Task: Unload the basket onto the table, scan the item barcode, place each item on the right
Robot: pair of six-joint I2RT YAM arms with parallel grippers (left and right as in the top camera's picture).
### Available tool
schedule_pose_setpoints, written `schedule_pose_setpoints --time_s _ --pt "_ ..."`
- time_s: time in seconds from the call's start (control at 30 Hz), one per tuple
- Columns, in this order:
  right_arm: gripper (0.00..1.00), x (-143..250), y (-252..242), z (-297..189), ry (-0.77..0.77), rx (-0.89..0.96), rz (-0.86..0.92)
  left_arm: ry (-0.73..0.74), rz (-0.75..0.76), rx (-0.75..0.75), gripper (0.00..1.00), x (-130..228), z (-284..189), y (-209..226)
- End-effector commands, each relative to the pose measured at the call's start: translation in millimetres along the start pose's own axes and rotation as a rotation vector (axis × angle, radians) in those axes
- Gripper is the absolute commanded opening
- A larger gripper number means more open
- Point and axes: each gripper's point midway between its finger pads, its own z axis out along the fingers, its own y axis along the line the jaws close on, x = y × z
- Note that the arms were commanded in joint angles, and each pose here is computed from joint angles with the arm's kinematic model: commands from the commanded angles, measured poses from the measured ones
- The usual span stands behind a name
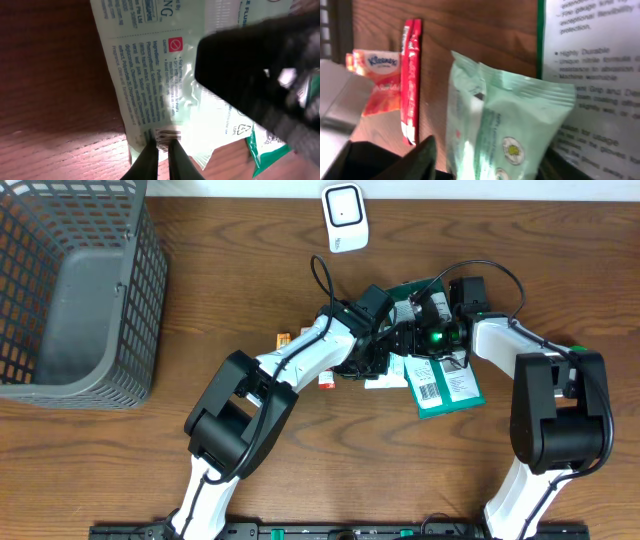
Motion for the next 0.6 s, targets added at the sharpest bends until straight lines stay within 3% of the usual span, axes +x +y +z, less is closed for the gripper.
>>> schedule_pose_setpoints --time_s 0.0,0.27,0.4,0.57 --pt "0.44 9.7 -0.6 6.9 0.029 -0.003 0.016 0.042 -0.008 -0.097 0.11 11.9 23.7 29.1" --pt "0.41 12.1 -0.7 6.9 0.037 -0.002 0.024 0.04 -0.008 -0.099 0.11 11.6 23.6 29.5" --pt "0.23 12.7 -1.0 7.1 0.039 -0.002 0.025 0.04 -0.008 -0.099 0.11 11.6 23.6 29.5" --pt "0.19 13.0 -1.0 7.1 0.04 -0.002 0.026 0.04 -0.008 -0.099 0.11 11.5 23.6 29.4"
